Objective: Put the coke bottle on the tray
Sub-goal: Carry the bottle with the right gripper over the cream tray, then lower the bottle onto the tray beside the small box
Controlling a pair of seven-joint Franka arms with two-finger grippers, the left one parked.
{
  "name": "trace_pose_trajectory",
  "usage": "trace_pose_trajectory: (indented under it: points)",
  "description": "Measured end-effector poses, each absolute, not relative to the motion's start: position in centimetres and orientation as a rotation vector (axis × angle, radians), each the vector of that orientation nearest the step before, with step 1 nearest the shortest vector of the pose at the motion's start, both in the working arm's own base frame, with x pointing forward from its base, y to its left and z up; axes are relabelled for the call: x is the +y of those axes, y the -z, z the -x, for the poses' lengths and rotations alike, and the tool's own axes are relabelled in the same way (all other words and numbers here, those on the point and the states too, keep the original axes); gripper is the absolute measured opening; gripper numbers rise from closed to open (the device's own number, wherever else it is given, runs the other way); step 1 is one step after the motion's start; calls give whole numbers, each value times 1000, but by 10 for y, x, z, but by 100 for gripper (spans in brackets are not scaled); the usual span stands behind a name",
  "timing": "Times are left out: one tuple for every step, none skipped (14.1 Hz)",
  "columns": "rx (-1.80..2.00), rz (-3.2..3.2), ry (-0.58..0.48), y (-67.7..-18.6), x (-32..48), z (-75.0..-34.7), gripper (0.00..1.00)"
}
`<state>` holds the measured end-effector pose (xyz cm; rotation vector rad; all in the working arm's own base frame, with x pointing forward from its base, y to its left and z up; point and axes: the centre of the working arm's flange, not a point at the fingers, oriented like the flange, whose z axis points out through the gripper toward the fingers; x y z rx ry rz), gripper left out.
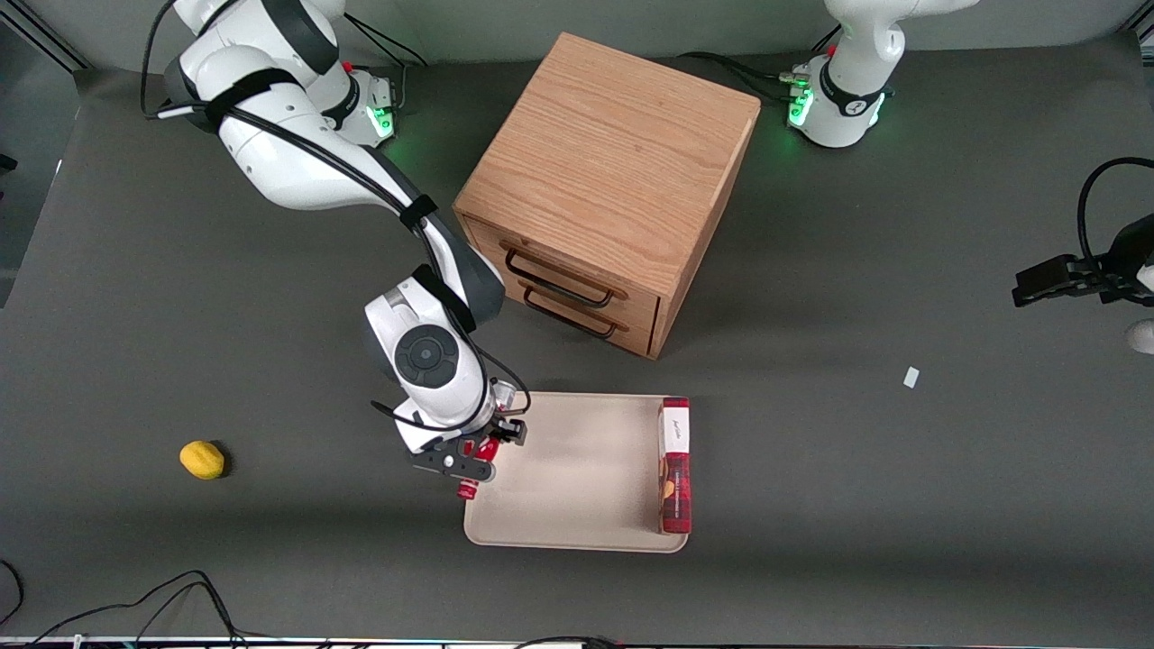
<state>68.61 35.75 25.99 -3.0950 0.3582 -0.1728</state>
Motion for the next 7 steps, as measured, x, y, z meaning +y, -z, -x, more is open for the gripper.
trace_pose_trajectory:
  points:
    - [336, 3076, 199, -254, 360, -689, 52]
    - [316, 3061, 218, -247, 363, -691, 52]
    - [290, 3053, 234, -237, 365, -692, 52]
    - [254, 3054, 252, -226, 367, -692, 52]
    - [218, 3053, 266, -217, 369, -692, 52]
    - [186, 3048, 279, -209, 371, -693, 52]
    - [162, 3043, 288, -202, 371, -694, 52]
